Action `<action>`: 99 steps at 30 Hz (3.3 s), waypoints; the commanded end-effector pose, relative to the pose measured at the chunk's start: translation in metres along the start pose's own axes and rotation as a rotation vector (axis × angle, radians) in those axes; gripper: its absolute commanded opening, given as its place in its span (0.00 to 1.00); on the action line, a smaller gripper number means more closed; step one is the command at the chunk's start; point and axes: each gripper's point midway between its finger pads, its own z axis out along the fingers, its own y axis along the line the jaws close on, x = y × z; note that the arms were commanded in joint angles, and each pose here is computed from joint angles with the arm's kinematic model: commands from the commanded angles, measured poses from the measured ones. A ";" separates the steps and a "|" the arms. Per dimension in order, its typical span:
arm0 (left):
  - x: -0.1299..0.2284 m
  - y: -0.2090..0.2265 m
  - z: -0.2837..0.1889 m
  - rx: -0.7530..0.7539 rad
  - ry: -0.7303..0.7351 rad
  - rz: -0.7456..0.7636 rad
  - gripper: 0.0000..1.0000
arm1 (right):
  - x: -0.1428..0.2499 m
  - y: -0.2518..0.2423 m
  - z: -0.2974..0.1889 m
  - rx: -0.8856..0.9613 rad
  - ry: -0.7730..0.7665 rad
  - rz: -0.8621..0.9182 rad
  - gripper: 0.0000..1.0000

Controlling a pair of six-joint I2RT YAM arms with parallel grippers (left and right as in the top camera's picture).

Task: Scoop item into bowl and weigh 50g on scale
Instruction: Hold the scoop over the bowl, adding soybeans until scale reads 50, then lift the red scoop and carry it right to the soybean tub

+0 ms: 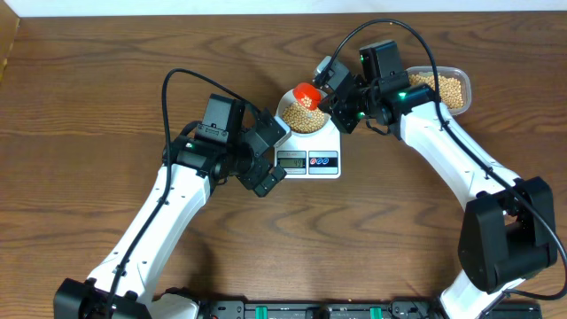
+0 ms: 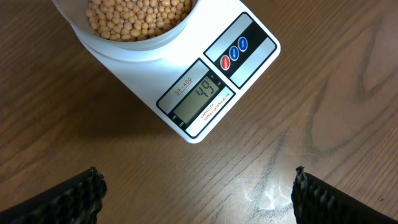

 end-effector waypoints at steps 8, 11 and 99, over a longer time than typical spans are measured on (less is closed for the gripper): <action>-0.010 0.002 -0.008 -0.015 -0.027 0.028 0.98 | -0.004 0.007 -0.007 -0.009 -0.001 0.012 0.01; -0.010 0.002 -0.008 -0.015 -0.027 0.028 0.98 | -0.003 0.007 -0.007 -0.007 0.002 0.011 0.01; -0.010 0.002 -0.008 -0.015 -0.027 0.028 0.98 | -0.028 -0.051 -0.075 -0.119 -0.240 0.767 0.01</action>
